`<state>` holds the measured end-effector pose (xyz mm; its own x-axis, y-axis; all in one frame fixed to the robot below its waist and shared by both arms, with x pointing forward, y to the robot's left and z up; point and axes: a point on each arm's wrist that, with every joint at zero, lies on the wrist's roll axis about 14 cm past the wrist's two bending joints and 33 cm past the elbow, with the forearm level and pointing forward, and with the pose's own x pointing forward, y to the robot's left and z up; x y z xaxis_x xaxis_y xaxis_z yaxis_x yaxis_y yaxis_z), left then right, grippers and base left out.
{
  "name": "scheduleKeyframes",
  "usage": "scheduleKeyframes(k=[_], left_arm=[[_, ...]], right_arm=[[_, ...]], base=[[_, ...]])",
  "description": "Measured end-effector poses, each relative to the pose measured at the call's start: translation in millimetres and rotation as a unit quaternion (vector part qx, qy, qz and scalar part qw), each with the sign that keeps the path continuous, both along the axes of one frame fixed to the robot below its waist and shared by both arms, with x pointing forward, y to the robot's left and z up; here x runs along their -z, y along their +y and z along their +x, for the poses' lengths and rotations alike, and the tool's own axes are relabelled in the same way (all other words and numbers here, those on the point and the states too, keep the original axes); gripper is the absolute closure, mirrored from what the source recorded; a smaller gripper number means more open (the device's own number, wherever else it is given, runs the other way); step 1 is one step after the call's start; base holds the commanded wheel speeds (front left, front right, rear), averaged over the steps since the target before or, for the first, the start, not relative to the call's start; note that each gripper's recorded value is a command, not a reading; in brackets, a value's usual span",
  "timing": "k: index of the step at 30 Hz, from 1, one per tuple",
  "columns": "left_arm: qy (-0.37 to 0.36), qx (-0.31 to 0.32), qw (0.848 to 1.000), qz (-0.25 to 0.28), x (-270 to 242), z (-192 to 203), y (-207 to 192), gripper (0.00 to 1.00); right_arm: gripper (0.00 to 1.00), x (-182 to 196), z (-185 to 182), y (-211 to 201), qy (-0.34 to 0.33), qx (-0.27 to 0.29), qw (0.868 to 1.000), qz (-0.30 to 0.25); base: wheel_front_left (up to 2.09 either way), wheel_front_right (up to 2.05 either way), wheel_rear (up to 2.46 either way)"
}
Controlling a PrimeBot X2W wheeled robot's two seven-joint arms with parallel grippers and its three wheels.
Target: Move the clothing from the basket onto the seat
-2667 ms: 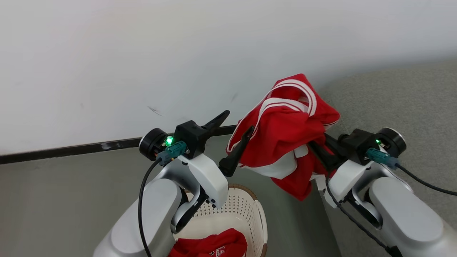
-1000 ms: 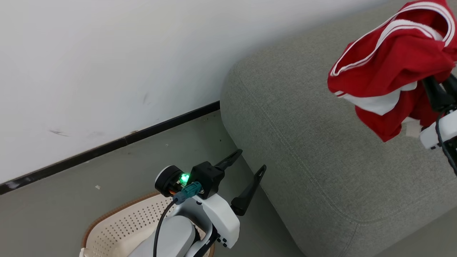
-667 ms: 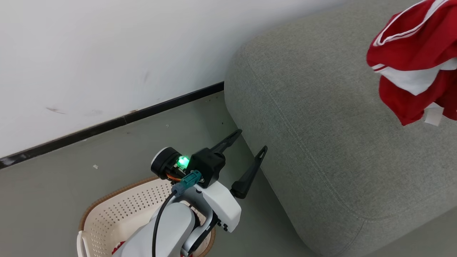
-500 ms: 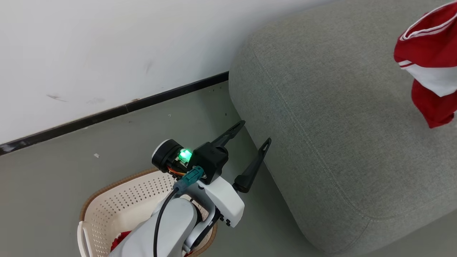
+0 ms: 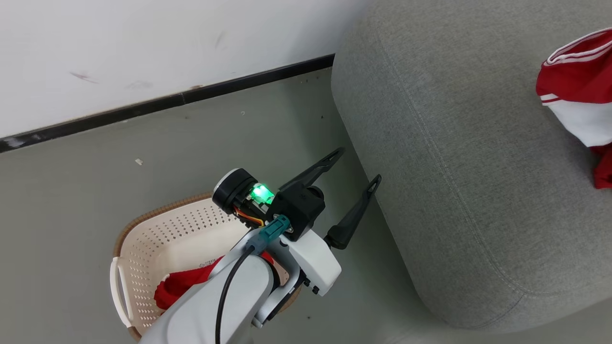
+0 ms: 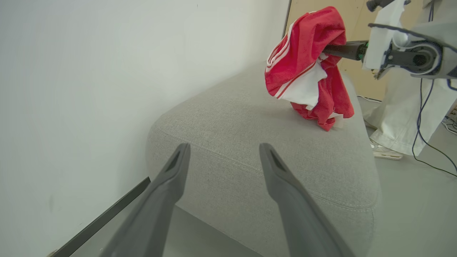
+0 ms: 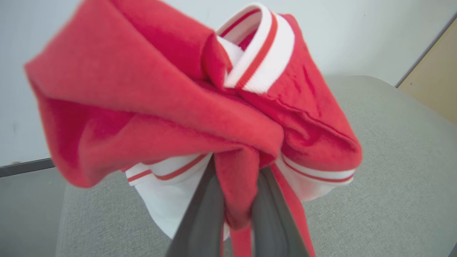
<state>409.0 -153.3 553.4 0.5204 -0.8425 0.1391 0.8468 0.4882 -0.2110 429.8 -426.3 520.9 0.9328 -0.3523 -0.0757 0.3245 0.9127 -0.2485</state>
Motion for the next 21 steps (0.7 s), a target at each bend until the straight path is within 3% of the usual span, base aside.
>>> scheduleKeyframes(k=[11, 16, 21], left_arm=[[0.006, -0.018, 1.000, 0.005, 13, 22, 12, 0.00], [0.015, -0.022, 1.000, 0.007, 22, 27, 16, 0.00], [0.014, -0.025, 1.000, 0.007, 24, 33, 18, 0.00]], right_arm=[[1.00, 73, 27, 47, 0.069, -0.036, 0.996, 0.039], [1.00, 89, 34, 57, 0.080, -0.042, 0.995, 0.051], [0.68, 91, 45, 64, 0.074, -0.048, 0.995, 0.057]], base=[[0.00, 0.00, 0.00], [0.00, 0.00, 0.00], [0.00, 0.00, 0.00]])
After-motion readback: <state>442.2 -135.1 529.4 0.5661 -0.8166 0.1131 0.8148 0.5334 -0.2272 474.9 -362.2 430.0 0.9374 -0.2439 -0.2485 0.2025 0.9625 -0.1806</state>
